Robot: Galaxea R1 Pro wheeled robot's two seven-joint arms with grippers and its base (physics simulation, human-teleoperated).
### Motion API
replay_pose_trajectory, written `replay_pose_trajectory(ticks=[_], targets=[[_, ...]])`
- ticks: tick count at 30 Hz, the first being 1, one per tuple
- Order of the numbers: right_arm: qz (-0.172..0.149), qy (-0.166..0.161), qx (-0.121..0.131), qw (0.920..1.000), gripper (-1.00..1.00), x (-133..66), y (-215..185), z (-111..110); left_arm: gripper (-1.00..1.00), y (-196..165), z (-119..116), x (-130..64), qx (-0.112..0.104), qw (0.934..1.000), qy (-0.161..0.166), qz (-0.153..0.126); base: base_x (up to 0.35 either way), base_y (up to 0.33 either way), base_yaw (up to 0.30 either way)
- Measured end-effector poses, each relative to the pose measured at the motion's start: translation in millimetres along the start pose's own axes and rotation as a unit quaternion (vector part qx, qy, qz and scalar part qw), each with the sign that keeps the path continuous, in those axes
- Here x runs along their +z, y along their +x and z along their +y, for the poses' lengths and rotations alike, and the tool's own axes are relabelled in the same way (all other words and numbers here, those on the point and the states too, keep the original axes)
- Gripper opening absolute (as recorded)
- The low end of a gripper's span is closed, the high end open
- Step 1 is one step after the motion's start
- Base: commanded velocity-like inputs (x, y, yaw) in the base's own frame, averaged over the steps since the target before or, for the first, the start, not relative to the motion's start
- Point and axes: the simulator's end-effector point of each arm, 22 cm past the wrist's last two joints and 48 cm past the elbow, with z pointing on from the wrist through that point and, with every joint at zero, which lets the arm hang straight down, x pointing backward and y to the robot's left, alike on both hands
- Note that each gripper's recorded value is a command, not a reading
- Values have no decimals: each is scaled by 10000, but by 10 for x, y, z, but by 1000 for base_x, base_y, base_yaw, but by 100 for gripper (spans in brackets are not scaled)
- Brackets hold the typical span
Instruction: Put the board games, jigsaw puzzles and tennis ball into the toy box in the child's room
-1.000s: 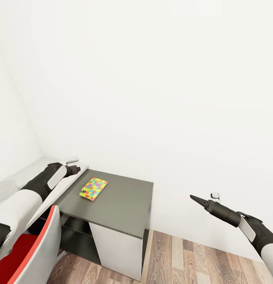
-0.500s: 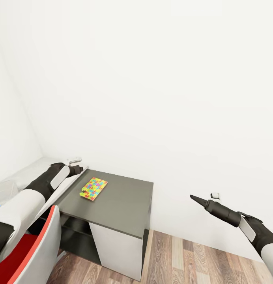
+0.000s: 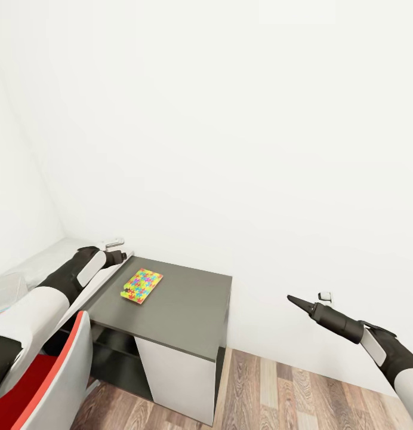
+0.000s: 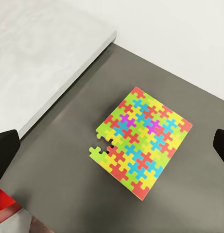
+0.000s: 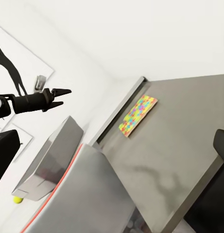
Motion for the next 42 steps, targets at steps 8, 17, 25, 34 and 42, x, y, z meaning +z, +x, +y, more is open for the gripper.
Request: replay_pose_trajectory(ticks=[8, 17, 25, 34, 42], targets=[[-6, -51, 4, 10000, 100, 41, 5, 29, 100, 0, 0, 0, 1, 10000, -1, 0, 0, 0, 0], [-323, -265, 270, 9988, 100, 108, -110, 128, 100, -2, 0, 0, -2, 10000, -1, -5, 0, 0, 0], [-231, -934, 382, 9946, 100, 617, -5, 592, 100, -1, -9, 0, -2, 10000, 5, -6, 0, 0, 0], [193, -1137, 399, 9925, 100, 862, 314, 1223, 100, 9, -53, -2, -2, 10000, 35, 1, 0, 0, 0], [6, -1289, 472, 9905, 100, 954, 472, 1796, 100, 19, -89, -3, 4, 10000, 62, 11, 0, 0, 0]])
